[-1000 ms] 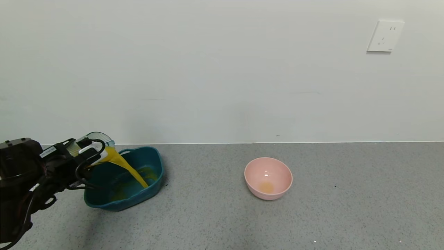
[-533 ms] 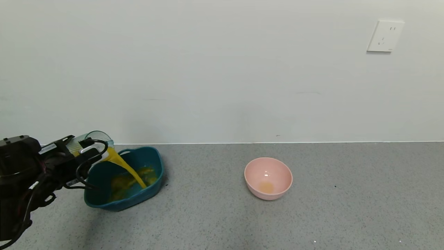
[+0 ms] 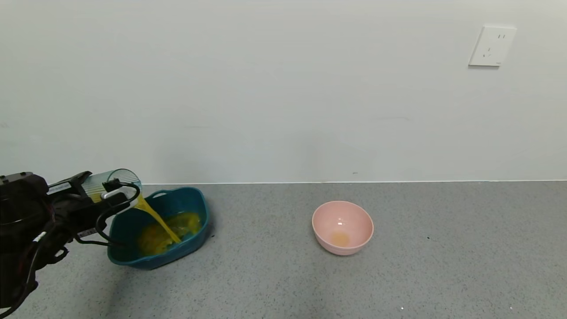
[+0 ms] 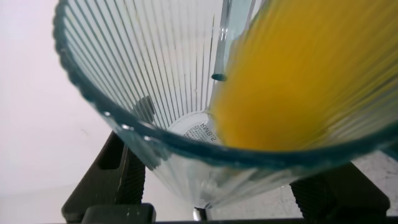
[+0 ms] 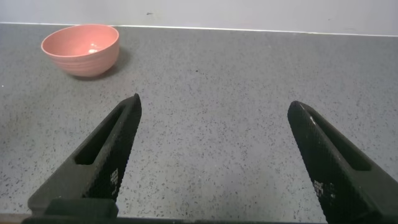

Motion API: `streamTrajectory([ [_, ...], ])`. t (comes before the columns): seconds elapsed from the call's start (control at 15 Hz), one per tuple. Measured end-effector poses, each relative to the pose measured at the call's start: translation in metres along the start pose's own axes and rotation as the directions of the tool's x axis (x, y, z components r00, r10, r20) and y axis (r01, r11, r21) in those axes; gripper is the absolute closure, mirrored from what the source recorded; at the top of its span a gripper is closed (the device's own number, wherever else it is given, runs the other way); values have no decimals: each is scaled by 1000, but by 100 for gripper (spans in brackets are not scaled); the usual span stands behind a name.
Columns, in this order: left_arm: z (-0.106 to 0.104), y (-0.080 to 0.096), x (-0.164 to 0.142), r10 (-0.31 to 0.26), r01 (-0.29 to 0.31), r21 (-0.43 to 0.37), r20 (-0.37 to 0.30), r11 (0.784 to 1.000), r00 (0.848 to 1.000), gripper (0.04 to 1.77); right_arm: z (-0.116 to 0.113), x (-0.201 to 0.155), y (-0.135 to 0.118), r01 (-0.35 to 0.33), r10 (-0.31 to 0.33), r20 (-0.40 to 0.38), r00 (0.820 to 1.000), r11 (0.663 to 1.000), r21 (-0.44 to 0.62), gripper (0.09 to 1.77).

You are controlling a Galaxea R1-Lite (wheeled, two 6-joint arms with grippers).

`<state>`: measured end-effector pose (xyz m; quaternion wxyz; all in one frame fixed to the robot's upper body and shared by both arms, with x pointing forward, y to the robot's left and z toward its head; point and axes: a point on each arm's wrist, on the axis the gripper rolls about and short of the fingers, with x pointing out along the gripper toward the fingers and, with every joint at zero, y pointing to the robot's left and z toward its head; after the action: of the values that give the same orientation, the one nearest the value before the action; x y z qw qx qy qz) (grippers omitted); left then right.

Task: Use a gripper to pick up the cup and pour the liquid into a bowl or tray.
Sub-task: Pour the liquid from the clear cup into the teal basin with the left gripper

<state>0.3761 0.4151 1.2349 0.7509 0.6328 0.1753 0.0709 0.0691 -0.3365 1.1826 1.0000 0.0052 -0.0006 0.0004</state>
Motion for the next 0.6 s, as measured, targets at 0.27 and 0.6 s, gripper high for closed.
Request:
streamTrajectory([
  [0.27,0,5,1,21,-21,50,-9,999,1000,52,0,0,0,0,0,0,1000,1000,0,15],
  [0.6,3,9,0,44,-40,116,-36,992,998,52,0,0,0,0,0,0,1000,1000,0,15],
])
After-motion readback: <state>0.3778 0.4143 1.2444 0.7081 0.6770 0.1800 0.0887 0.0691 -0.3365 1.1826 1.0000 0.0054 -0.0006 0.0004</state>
